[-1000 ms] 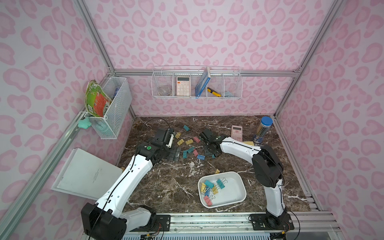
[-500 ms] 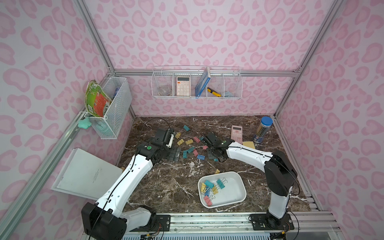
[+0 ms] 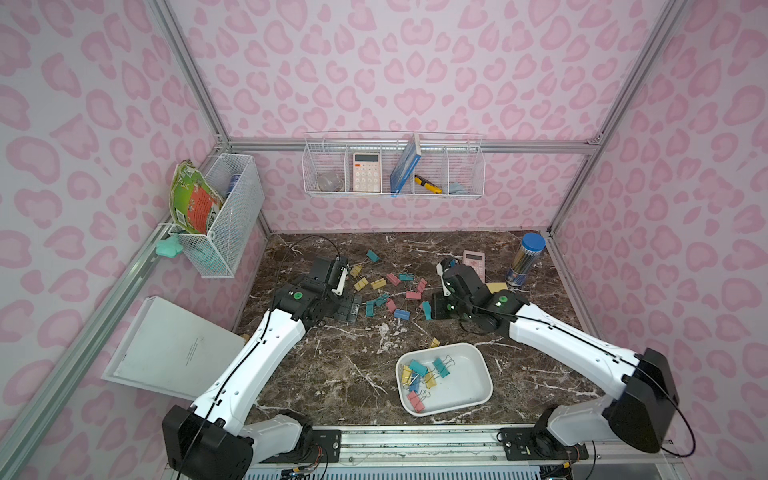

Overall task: Put the binder clips in the storage box
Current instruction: Pick up the binder clip at the center of the board, then place the binder clip in the storage box.

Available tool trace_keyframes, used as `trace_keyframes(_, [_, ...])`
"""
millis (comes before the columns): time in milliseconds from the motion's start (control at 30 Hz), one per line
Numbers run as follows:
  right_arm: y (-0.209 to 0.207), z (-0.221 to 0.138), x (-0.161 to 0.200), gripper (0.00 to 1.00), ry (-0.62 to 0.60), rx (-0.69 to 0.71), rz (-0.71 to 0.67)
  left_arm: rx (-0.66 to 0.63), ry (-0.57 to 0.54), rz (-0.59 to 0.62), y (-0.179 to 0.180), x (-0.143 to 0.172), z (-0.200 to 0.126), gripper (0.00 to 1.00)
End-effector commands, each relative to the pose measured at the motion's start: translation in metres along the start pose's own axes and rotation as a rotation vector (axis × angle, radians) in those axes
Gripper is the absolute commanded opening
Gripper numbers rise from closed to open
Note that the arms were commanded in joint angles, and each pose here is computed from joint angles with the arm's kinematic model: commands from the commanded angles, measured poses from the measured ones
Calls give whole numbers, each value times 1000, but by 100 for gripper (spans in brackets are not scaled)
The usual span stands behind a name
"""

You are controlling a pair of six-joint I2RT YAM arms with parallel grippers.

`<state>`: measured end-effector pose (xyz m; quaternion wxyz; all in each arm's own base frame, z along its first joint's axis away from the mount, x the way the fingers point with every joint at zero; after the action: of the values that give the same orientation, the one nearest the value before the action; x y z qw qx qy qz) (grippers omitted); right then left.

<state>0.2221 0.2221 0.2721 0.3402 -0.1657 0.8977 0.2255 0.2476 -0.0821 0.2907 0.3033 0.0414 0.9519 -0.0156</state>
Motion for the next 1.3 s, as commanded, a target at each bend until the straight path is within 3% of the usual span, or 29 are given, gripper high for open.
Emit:
trace_keyframes(0, [2, -31, 12, 0, -47, -282, 73, 7, 12, 5, 0, 1, -2, 99])
trace_keyframes(100, [-6, -56, 48, 0, -70, -397, 142, 5, 11, 8, 0, 1, -2, 99])
trace_keyframes(200, [-19, -66, 84, 0, -58, -426, 218, 5, 14, 9, 0, 2, -2, 99])
trace_keyframes(333, [-25, -53, 122, 0, 24, -538, 291, 6, 17, 12, 0, 2, -1, 99])
trace_keyframes(400, [-28, -45, 142, 0, 92, -522, 299, 4, 24, 14, 0, 2, 2, 99])
trace_keyframes(500, [-34, -36, 158, 0, 162, -485, 299, 1, 36, 15, -1, 2, 5, 99])
trace_keyframes(733, [-28, -15, 174, 0, 183, -554, 310, -11, 39, 18, 0, 2, 6, 99])
trace_keyframes(833, [-28, -10, 172, 9, 184, -528, 290, -21, 27, 14, 1, 2, 4, 99])
trace_keyframes(900, [-30, -11, 168, 25, 172, -468, 272, -22, 20, 13, 1, 2, 3, 99])
trace_keyframes(1000, [-33, -21, 147, 39, 112, -348, 231, -21, 15, 12, 2, 2, 1, 99])
trace_keyframes(1200, [-52, -54, 63, 41, -259, -29, 179, -20, -3, 3, 2, 1, -4, 99])
trace_keyframes(1267, [-59, -46, 35, 41, -304, -2, 175, -31, -17, -9, 3, 1, -4, 99])
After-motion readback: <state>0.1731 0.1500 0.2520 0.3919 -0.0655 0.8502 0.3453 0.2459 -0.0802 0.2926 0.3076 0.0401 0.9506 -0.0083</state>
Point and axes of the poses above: each gripper's point midway between its finger pads, its own z axis out along the fingers, its own y axis along the line the jaws close on, x = y × z, the point moved 10 cm from there along -z, back along the fingers, and after that the axes turned 10 degrees about -z, right-handed, at the moved point
